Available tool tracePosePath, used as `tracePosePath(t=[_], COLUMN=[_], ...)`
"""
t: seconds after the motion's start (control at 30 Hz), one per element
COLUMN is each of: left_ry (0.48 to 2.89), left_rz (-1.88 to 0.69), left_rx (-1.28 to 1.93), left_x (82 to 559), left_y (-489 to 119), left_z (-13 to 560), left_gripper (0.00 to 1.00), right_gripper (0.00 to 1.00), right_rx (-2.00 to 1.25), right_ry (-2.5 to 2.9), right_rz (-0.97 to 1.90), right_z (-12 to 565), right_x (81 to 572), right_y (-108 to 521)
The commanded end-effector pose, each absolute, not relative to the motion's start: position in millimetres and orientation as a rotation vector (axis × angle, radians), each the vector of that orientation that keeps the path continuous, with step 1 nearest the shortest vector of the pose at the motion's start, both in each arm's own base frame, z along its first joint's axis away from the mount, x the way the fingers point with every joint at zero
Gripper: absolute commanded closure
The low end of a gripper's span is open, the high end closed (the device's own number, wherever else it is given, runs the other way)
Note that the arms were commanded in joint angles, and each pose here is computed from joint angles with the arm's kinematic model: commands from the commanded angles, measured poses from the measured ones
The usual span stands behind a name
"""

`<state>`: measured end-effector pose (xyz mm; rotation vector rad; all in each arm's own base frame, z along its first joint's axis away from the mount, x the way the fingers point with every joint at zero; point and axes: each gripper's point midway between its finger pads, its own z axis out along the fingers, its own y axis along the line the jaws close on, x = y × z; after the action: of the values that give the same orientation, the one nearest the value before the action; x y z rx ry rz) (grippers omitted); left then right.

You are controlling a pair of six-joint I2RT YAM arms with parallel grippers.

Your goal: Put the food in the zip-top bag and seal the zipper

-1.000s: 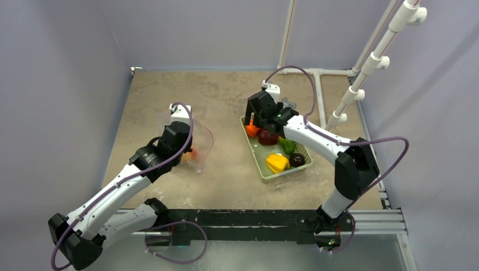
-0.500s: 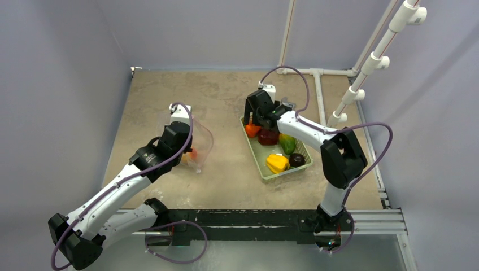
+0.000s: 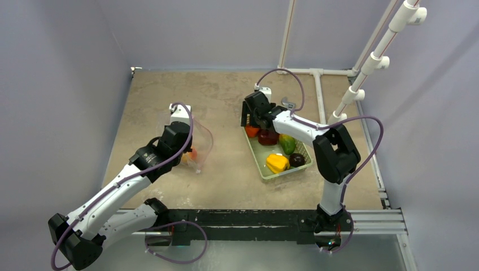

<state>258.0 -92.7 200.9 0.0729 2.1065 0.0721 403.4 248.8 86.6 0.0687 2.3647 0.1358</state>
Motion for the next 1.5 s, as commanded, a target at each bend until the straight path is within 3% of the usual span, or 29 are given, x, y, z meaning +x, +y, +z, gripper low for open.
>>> tracePosePath(t=[0.0,0.33,0.63,0.73,1.1,1.47], left_ry=[2.069,2.069,2.07,2.069,2.07,2.069], left_rz=[0.064,0.062,0.063,0.061,0.061,0.061], left_rx=[0.053,0.053,0.054,0.053,0.054,0.053], left_x=[262,262,262,261,262,262], left_y=[-92,-92,-92,-92,-92,-92], left_z=[209,209,209,209,209,209], left_gripper=[1.0,1.0,1.0,1.0,1.0,1.0], right_gripper=[0.14,0.26,0.63,0.69,0.78,0.8], right_rx=[0.066,0.063,0.094,0.12,0.157,-0.02], right_ry=[2.343,2.371,2.343,2.323,2.236,2.096], right_rz=[0.161,0.141,0.128,0.11,0.201,0.479], right_z=[90,77,93,105,162,241], right_x=[408,400,399,398,389,356], right_y=[251,245,239,233,229,263])
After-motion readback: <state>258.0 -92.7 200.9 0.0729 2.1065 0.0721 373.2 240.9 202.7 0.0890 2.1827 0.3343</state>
